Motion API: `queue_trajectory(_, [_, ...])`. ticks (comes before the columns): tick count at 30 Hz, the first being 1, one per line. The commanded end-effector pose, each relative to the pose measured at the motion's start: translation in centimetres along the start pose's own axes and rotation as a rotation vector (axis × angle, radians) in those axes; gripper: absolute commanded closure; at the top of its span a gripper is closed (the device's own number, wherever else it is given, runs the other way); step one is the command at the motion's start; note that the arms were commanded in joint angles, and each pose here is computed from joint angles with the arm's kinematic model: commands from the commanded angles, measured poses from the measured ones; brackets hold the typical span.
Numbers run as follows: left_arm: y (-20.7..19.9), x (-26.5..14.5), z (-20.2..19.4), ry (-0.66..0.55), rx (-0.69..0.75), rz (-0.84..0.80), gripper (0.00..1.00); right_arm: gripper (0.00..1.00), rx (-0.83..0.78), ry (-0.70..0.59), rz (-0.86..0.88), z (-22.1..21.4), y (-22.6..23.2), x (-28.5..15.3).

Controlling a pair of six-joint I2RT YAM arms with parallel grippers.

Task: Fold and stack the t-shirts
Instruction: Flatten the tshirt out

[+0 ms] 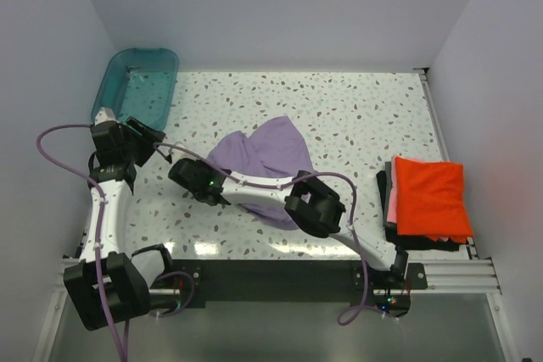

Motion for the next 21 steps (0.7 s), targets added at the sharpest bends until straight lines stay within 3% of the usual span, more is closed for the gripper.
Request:
queue_trajectory(1, [-0.2, 0.2, 0.1, 0.009, 0.032, -0.05, 0.37, 0.83, 0.162, -0.122, 0.043, 5.1, -4.1, -3.4])
queue_trajectory(3, [-0.1, 0.3, 0.0, 0.015, 0.037, -0.051, 0.37, 0.84, 0.21, -0.12, 0.096, 5.0, -4.6, -3.4])
queue_trajectory(8, [0.4, 0.4, -0.3, 0.026, 0.041, -0.048, 0.38, 1.0, 0.285, -0.098, 0.139, 4.5, -6.0, -3.0])
queue_trajectory(11, [0.5, 0.5, -0.5, 0.035, 0.042, -0.056, 0.38, 1.0, 0.318, -0.089, 0.125, 4.4, -7.7, -3.3])
queue_trajectory(15, [0.1, 0.6, -1.6, 0.104, 0.058, -0.134, 0.43, 1.0, 0.381, -0.058, -0.002, 4.1, -14.1, -5.3])
queue_trajectory(16, [0.2, 0.7, -2.1, 0.12, 0.064, -0.14, 0.44, 1.0, 0.412, -0.074, -0.037, 4.4, -17.0, -7.5])
queue_trajectory(21, [-0.7, 1.1, -7.1, 0.24, 0.141, -0.161, 0.45, 1.0, 0.575, -0.015, -0.228, -1.3, -28.4, -12.0])
Point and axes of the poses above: each gripper's point midway between its finger pads, its own x axis out along the fingers, its own y axis along the line the jaws close on, z = x × y, the point moved 8 cm from there along -x, back along the fingers, and after that the axes turned 15 degrees about -x, right-handed, at the moved point
